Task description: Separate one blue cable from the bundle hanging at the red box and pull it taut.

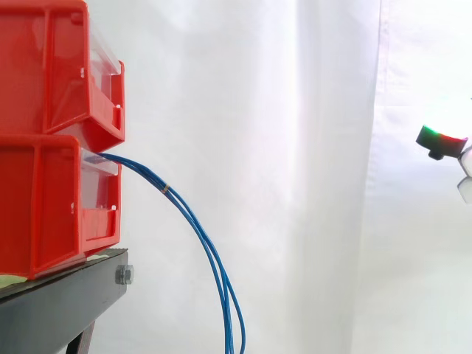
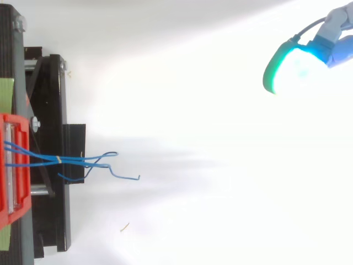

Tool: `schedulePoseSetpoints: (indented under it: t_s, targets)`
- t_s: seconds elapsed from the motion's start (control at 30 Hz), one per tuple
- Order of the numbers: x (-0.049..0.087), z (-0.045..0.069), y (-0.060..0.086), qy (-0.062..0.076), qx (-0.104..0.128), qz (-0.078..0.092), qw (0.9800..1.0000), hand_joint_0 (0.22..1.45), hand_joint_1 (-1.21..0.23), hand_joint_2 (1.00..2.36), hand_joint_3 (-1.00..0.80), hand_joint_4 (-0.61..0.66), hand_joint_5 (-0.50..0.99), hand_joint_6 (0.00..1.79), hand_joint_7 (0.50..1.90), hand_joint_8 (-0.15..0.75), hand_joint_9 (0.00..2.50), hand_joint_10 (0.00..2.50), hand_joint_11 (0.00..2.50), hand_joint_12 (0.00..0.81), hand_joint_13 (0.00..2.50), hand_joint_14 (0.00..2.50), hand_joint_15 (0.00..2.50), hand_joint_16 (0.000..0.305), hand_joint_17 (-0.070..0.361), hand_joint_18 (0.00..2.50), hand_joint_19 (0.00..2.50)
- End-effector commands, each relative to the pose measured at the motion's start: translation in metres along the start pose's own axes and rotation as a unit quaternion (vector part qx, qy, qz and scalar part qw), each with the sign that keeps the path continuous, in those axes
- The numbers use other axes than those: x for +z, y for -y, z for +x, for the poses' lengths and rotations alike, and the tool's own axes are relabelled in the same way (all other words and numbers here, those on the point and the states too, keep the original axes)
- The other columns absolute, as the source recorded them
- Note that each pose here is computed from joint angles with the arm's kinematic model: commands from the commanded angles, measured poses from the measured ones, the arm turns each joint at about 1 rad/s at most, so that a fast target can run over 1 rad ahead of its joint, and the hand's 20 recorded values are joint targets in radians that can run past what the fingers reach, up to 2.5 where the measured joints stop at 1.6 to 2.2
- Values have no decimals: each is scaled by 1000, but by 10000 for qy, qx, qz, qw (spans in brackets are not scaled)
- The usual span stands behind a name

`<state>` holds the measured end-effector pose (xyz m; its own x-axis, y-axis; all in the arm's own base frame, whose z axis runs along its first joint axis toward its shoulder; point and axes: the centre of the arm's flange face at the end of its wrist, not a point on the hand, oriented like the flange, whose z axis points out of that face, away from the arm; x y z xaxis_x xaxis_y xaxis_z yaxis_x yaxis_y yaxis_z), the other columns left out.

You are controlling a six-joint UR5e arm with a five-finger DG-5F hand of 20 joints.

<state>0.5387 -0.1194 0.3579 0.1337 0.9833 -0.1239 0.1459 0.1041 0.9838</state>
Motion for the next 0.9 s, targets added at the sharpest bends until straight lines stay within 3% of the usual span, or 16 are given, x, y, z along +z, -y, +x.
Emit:
schedulePoseSetpoints:
  t_s: [0.0, 0.43, 0.87]
  targets:
    - [0, 0, 0, 2, -50, 17, 10000, 473, -369, 1000, -500, 204, -218, 502, 830, 327, 532, 7, 319, 404, 535, 8, 219, 72, 163, 392, 329]
    - [0, 1, 0, 9, -327, 18, 9995, 469, -435, 1000, -500, 229, -208, 502, 848, 343, 571, 9, 346, 423, 500, 7, 212, 72, 162, 430, 367]
    - [0, 3, -1, -28, -359, 5, 9994, 483, -553, 1000, -500, 214, -184, 502, 860, 311, 731, 9, 426, 372, 556, 9, 229, 55, 125, 483, 422]
